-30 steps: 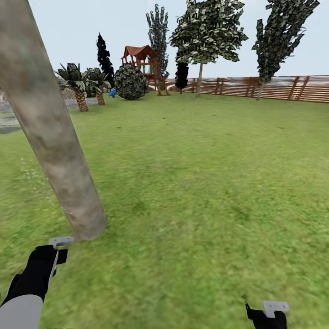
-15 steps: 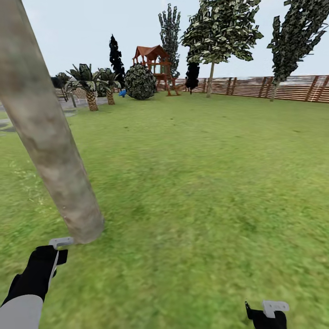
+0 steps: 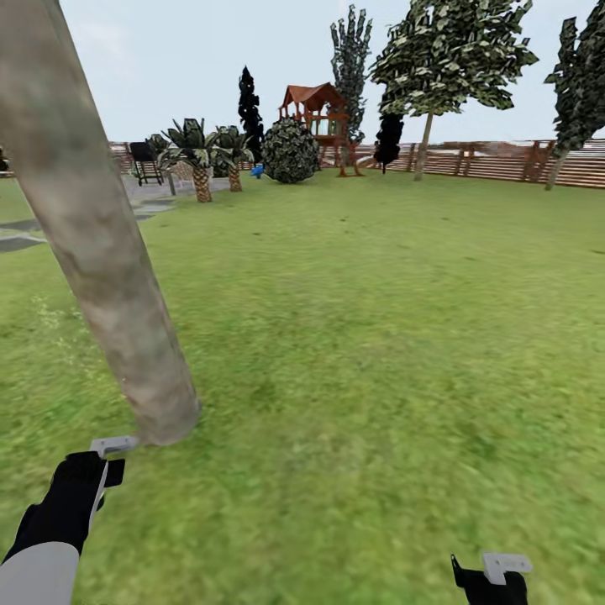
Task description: In the garden, pick up the pesticide atomizer on the floor and spray pesticide onto both trees until each tree trunk is fully covered.
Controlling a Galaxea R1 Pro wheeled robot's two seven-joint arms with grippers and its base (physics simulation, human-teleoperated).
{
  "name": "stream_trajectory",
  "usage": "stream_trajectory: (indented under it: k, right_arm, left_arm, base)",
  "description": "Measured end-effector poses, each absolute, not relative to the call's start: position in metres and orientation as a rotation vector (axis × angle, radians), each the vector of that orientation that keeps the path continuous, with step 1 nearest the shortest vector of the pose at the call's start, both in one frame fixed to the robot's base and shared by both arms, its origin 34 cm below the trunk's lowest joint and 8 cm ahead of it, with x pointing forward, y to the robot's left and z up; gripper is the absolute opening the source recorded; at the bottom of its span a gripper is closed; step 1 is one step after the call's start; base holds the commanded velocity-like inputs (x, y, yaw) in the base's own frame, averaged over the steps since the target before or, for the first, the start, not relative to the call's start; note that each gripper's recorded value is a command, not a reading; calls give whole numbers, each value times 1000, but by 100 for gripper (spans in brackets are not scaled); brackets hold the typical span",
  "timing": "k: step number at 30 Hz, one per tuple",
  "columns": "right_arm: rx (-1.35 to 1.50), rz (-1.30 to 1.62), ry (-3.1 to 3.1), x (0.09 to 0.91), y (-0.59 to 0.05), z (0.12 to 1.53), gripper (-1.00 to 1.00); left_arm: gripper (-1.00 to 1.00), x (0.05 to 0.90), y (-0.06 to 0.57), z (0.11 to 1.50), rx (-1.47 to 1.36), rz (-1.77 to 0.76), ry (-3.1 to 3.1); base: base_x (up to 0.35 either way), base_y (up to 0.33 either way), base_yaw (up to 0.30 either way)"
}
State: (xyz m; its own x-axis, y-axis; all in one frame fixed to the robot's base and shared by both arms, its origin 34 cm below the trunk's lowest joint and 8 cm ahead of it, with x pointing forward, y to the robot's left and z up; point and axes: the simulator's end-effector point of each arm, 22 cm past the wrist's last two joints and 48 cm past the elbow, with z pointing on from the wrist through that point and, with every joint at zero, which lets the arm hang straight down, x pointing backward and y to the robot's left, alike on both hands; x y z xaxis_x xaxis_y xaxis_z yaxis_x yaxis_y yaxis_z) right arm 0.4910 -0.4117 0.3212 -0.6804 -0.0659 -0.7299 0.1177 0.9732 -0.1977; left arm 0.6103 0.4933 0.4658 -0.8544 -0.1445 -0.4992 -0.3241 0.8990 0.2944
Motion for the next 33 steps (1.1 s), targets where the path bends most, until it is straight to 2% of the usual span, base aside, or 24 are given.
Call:
stream_trajectory:
  k: [8,16,19,25,29,31,33]
  right_arm:
    - [36,-290,2301,491,-411,321,100]
    - [35,-294,2301,491,-413,321,100]
    - [34,-295,2301,491,-414,321,100]
    - [35,-298,2302,490,-416,322,100]
    - [36,-299,2301,490,-416,322,100]
    - [35,-298,2301,490,-416,322,100]
    - [35,-298,2302,490,-416,321,100]
  left_arm:
    - [-100,611,492,466,-338,507,2585]
    - [-100,631,481,479,-312,465,2557]
    - [-100,650,519,513,-275,547,2509]
    - [-100,680,450,512,10,331,2539]
    - [-100,682,442,511,71,312,2548]
    - [-100,679,456,516,90,302,2553]
    - [-100,672,507,535,55,363,2548]
  base:
    - [206,-210,260]
    - [16,-14,17]
    - [0,0,0]
    - [0,0,0]
    - [0,0,0]
    - [0,0,0]
    - [0,0,0]
